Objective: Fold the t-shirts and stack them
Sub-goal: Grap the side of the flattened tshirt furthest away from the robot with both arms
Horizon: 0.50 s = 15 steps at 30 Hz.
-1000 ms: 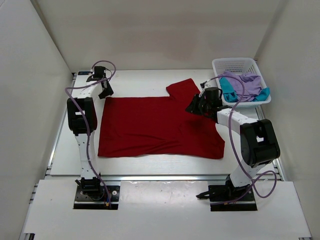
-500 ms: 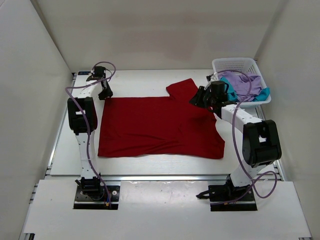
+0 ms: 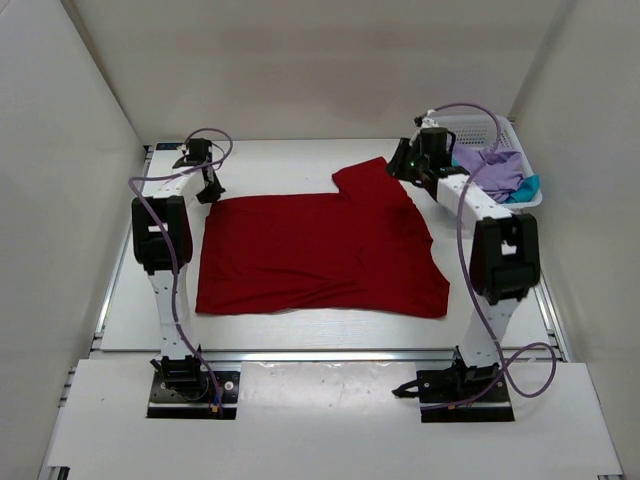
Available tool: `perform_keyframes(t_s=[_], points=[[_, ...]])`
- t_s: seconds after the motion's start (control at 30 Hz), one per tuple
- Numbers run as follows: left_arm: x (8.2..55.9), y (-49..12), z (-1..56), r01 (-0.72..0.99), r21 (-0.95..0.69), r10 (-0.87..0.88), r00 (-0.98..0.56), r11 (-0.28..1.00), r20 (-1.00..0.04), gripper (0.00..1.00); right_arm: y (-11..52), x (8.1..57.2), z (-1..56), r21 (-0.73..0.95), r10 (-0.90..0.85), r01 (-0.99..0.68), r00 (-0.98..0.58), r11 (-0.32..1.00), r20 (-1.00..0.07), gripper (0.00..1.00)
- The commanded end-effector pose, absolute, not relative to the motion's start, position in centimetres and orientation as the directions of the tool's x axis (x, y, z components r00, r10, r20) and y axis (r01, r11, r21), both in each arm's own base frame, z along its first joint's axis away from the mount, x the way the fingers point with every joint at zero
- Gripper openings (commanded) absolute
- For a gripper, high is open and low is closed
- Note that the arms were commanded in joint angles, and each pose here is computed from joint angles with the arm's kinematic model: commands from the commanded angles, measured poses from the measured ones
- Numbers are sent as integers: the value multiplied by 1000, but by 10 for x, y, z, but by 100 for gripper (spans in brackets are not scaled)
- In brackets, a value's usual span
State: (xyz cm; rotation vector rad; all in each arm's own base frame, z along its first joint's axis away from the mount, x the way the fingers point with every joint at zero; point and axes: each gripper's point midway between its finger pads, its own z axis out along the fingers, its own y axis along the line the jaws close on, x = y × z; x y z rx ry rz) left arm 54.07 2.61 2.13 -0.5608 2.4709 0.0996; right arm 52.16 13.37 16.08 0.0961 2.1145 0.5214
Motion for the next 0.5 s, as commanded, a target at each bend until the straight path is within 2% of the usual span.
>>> perform_keyframes(t_s=[0.0, 0.07, 0.1, 0.13, 0.17, 0.2, 0.23, 0.27, 0.43, 0.47], points=[[547, 27, 72, -427, -115, -386, -630, 897, -674, 0, 104, 561, 134, 275, 188, -58, -597, 960, -780, 24], [539, 25, 79, -421, -134, -391, -614, 897, -685, 0, 110, 593, 115, 236, 151, -54, -625, 970, -766, 26], [540, 24, 85, -413, -152, -394, -601, 898, -696, 0, 106, 610, 134, 213, 135, -61, -598, 975, -790, 28], [539, 20, 87, -402, -165, -396, -601, 901, -694, 0, 109, 609, 97, 201, 119, -48, -668, 978, -735, 33], [536, 6, 82, -387, -166, -388, -616, 907, -686, 0, 109, 632, 90, 184, 101, -58, -655, 981, -749, 35], [537, 8, 83, -385, -170, -388, -611, 907, -689, 0, 107, 650, 122, 171, 99, -63, -606, 983, -789, 46], [537, 5, 85, -380, -178, -390, -610, 908, -690, 0, 102, 653, 84, 174, 100, -47, -660, 984, -744, 56], [538, 6, 87, -383, -180, -394, -605, 906, -692, 0, 109, 672, 86, 187, 103, -70, -626, 980, -773, 60], [541, 10, 90, -380, -188, -396, -603, 906, -692, 0, 87, 681, 66, 294, 219, -23, -614, 956, -759, 63], [546, 1, 91, -355, -223, -406, -611, 908, -680, 0, 87, 689, 61, 399, 298, -24, -625, 917, -722, 58]])
